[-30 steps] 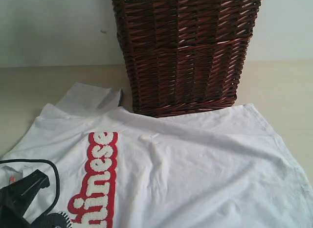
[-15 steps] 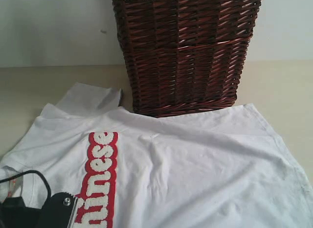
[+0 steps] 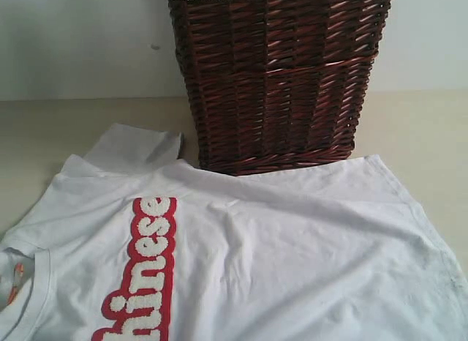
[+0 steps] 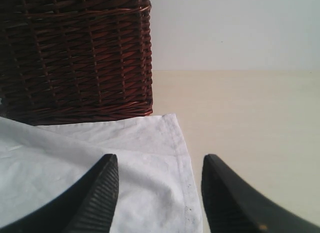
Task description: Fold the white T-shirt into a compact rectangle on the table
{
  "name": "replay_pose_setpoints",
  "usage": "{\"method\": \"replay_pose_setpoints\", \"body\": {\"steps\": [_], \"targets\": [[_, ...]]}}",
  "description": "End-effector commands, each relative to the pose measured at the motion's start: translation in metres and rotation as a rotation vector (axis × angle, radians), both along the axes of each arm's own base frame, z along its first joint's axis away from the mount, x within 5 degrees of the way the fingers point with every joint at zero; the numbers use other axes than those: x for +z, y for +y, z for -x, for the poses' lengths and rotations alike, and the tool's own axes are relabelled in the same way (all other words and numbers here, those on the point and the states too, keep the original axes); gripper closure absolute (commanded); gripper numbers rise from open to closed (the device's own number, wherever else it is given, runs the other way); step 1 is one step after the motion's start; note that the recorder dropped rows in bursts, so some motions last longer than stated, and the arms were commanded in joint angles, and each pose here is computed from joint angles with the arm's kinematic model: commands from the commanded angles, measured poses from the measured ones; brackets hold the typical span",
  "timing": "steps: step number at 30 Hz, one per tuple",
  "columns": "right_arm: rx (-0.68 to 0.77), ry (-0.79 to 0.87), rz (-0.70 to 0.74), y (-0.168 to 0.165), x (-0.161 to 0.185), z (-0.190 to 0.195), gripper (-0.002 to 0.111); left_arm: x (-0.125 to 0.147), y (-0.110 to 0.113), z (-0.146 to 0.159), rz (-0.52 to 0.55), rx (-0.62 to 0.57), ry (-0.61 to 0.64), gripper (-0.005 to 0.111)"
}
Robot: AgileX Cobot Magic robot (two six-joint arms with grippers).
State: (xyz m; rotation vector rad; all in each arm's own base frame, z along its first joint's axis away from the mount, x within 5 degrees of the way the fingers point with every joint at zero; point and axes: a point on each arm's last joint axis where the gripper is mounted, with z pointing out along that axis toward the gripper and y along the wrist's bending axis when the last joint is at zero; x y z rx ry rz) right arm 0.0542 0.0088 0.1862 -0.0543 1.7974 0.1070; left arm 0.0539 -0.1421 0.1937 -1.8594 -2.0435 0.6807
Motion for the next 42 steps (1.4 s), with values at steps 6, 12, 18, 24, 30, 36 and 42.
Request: {"method": "replay_pose_setpoints", "body": {"steps": [6, 12, 18, 24, 30, 36, 42], "targets": [[-0.003, -0.003, 0.008, 0.0, -0.001, 0.0, 0.058, 0.0, -0.003, 0.001, 0.016, 0.018, 0.032, 0.045], [-0.003, -0.003, 0.008, 0.0, -0.001, 0.0, 0.058, 0.021, -0.009, -0.03, 0.055, 0.024, -0.117, 0.056], [-0.003, -0.003, 0.008, 0.0, -0.001, 0.0, 0.058, 0.021, 0.005, -0.098, 0.107, 0.274, -0.453, 0.092], [-0.003, -0.003, 0.008, 0.0, -0.001, 0.0, 0.058, -0.009, 0.038, -0.137, 0.044, 0.366, -0.465, 0.107], [-0.003, -0.003, 0.008, 0.0, -0.001, 0.0, 0.058, -0.039, 0.064, -0.155, -0.028, 0.405, -0.356, 0.107], [-0.003, -0.003, 0.008, 0.0, -0.001, 0.0, 0.058, -0.066, 0.069, -0.149, -0.069, 0.322, -0.129, 0.107], [-0.003, -0.003, 0.008, 0.0, -0.001, 0.0, 0.058, -0.083, 0.074, -0.147, -0.177, 0.355, -0.038, 0.107]]}}
